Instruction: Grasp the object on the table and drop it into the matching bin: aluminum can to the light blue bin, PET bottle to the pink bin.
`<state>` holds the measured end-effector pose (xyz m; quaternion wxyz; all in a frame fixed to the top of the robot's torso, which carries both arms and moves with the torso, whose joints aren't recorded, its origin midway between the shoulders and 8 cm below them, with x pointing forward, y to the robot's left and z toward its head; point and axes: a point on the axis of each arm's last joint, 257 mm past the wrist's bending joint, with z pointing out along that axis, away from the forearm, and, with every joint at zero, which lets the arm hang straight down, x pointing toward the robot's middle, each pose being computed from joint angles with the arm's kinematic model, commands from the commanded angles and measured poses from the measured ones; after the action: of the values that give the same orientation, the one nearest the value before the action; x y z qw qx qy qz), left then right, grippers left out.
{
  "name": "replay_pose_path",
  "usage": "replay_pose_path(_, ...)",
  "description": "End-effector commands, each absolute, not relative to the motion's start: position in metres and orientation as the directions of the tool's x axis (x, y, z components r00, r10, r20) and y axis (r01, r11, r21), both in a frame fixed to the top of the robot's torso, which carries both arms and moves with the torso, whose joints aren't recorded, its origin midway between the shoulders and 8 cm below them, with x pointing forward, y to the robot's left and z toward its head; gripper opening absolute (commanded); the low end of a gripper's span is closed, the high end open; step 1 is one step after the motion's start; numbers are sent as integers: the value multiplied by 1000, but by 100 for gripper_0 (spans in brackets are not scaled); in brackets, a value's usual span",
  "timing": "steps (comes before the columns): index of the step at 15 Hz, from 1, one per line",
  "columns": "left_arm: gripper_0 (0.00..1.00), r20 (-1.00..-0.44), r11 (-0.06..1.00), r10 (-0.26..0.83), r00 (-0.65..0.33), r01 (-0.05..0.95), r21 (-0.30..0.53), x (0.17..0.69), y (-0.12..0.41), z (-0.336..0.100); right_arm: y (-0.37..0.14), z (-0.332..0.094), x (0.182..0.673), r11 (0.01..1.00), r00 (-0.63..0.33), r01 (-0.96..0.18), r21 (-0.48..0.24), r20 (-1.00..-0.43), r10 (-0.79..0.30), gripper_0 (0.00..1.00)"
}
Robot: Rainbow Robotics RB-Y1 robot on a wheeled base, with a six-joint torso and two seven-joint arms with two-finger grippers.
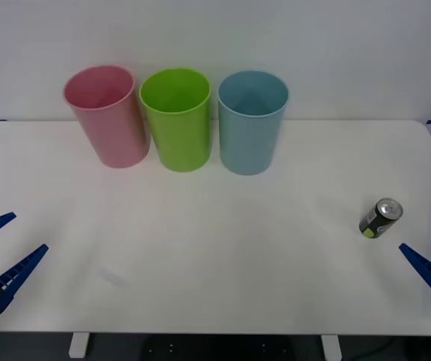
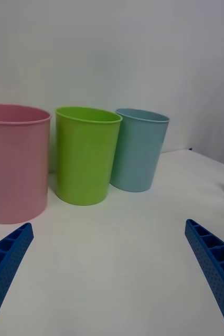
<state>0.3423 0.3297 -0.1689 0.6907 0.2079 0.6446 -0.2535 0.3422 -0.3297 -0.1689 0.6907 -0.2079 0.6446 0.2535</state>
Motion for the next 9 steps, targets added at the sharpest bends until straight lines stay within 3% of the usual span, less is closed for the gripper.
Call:
replay_pose_path(1, 100, -996, 785, -82, 41, 618, -39, 342, 330, -169, -330, -169, 342, 785, 41, -618, 39, -996, 82, 100)
replay_pose_path(2, 100, -996, 785, -82, 41, 618, -39, 342, 330, -169, -330, -169, 342, 785, 41, -618, 39, -996, 82, 100)
replay_pose_path(3, 100, -996, 785, -82, 41, 618, -39, 342, 330, -169, -333, -184, 336, 800, 13, -593, 90, -993, 121, 100)
replay_pose_path(9, 100, -996, 785, -82, 41, 618, -39, 342, 330, -169, -339, -184, 339, 814, 10, -574, 91, -993, 118, 100)
